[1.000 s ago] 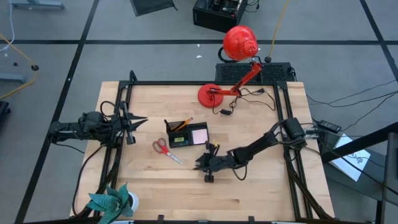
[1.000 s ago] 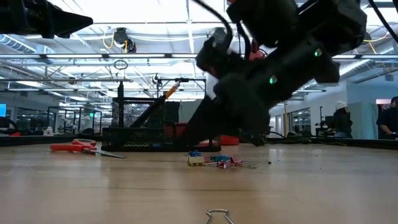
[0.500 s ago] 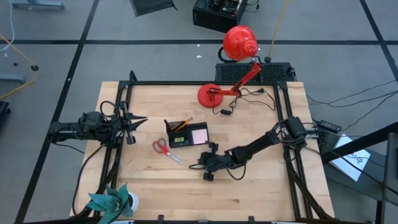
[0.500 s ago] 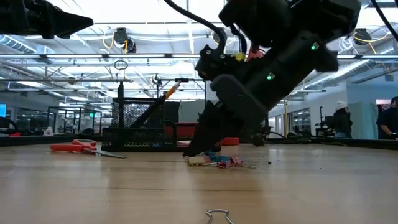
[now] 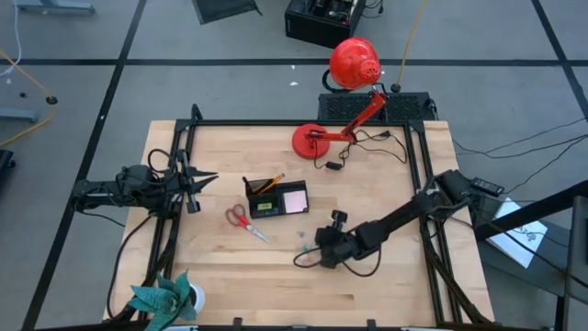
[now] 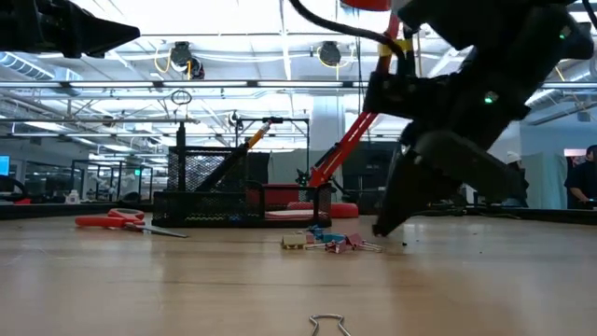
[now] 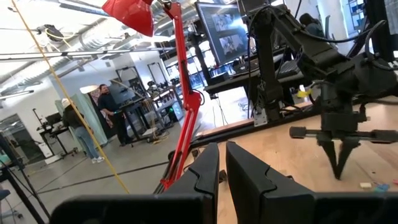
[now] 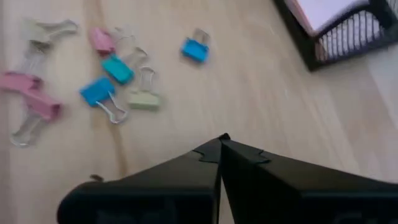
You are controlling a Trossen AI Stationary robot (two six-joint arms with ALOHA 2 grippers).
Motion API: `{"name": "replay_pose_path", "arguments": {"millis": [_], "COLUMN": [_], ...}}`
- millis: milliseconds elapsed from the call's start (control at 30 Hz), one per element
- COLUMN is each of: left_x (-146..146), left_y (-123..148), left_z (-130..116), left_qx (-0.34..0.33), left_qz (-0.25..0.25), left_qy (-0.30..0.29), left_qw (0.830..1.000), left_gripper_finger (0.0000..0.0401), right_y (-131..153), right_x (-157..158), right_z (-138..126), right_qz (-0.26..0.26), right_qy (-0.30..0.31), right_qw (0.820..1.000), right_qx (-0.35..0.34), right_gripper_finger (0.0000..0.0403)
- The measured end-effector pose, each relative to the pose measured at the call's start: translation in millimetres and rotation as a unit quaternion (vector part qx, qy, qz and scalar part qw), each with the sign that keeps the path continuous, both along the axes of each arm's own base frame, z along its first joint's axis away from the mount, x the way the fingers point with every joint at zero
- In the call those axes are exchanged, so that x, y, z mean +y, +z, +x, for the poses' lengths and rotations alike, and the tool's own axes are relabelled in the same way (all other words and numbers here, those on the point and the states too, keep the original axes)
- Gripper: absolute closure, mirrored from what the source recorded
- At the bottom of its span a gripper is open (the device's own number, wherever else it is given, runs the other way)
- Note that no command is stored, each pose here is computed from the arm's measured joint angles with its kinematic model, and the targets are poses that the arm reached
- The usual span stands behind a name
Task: Pick and place office supplies into organizer
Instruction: Put the blue binder clip into the mesh desk organizer
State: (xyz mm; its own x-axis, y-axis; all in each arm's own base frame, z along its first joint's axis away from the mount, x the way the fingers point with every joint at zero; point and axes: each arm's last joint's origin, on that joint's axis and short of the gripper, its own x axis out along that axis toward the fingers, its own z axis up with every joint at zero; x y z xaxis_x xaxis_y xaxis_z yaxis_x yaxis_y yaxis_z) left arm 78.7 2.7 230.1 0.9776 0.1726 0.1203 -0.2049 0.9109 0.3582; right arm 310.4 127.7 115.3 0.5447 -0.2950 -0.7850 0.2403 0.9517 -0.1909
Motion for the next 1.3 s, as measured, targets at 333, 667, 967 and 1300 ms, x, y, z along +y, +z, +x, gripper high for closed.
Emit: {"name": "replay_pose_path", "arguments": {"millis": [333,667,967,1300], "left_x": [0.0,0.0,0.0,0.0], "left_y": [0.1,0.0,0.0,0.0], "left_z": [0.0,0.0,0.0,0.0], "left_qx": [0.000,0.000,0.000,0.000], "left_qz": [0.000,0.000,0.000,0.000], "left_qy": [0.000,0.000,0.000,0.000], "left_qw": [1.000,1.000,1.000,1.000], "left_gripper_finger": [0.0366,0.0366,0.0366,0.0366], "right_y": [13.8,-12.8,-19.2,-17.9], "right_x": [-9.9,-31.9,-26.9,1.5], "right_z": [35.0,46.2,34.3,8.5], "right_qz": [0.035,0.078,0.092,0.101], "right_qy": [0.029,0.034,0.001,-0.017], "right_qw": [0.989,0.991,0.995,0.995], "right_qx": [-0.138,-0.099,-0.041,0.015], "right_gripper_finger": [0.0402,0.0402,0.0402,0.0403]}}
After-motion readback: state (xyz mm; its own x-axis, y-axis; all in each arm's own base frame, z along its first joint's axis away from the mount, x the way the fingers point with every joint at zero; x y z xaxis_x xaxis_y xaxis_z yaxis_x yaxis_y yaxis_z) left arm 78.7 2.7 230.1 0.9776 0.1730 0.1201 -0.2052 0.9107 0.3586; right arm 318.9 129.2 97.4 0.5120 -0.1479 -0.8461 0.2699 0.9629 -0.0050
